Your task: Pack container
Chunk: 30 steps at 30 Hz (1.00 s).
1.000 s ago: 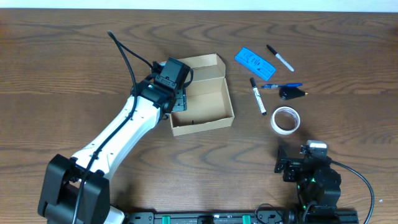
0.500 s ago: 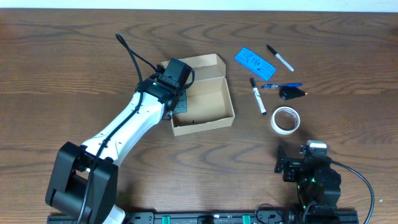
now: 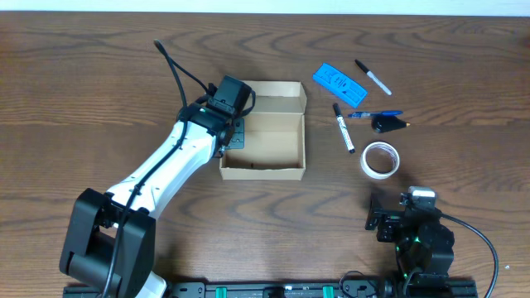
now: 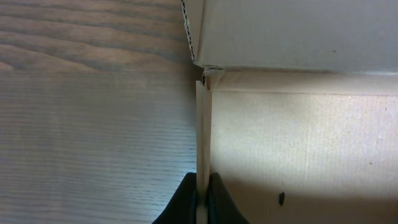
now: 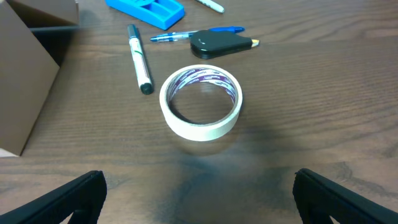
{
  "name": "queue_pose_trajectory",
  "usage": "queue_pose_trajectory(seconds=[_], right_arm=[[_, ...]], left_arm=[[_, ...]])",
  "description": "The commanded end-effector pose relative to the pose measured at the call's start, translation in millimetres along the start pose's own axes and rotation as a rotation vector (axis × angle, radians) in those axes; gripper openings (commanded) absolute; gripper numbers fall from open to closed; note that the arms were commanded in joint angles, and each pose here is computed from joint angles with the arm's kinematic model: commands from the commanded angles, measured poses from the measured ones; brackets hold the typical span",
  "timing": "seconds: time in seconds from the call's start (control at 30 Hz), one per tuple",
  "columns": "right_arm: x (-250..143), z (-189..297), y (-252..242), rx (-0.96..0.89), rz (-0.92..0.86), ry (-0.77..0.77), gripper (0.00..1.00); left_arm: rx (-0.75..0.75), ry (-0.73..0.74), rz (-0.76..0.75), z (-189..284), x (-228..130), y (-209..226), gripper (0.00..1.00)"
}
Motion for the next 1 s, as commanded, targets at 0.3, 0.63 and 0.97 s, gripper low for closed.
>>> queue_pose_trajectory(seconds=[0.3,0.63,0.97], right_arm=[[0.5,0.5,-0.4,-0.001,-0.002,-0.004,0.99],[0.5,0.5,-0.4,-0.001,-0.002,-0.004,0.99],[0.5,0.5,-0.4,-0.001,-0.002,-0.004,0.99]], left_arm=[[0.035,-0.034,0.032,-3.4,11.6,16.7,0.29],[0.015,-0.089,0.041,26.7,14.6,20.5,0.95],[-0.041,-0.251,0.028,143.2,-10.7,48.8,0.95]])
Point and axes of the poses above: each gripper's point midway between its finger pads, its own z axis back along the fingers, its own y axis along the line the jaws close on, x = y × z, the point moved 8 cm from there along z, back along the fingers, and after that the axes turned 2 degrees about -z, right-handed, at the moved point
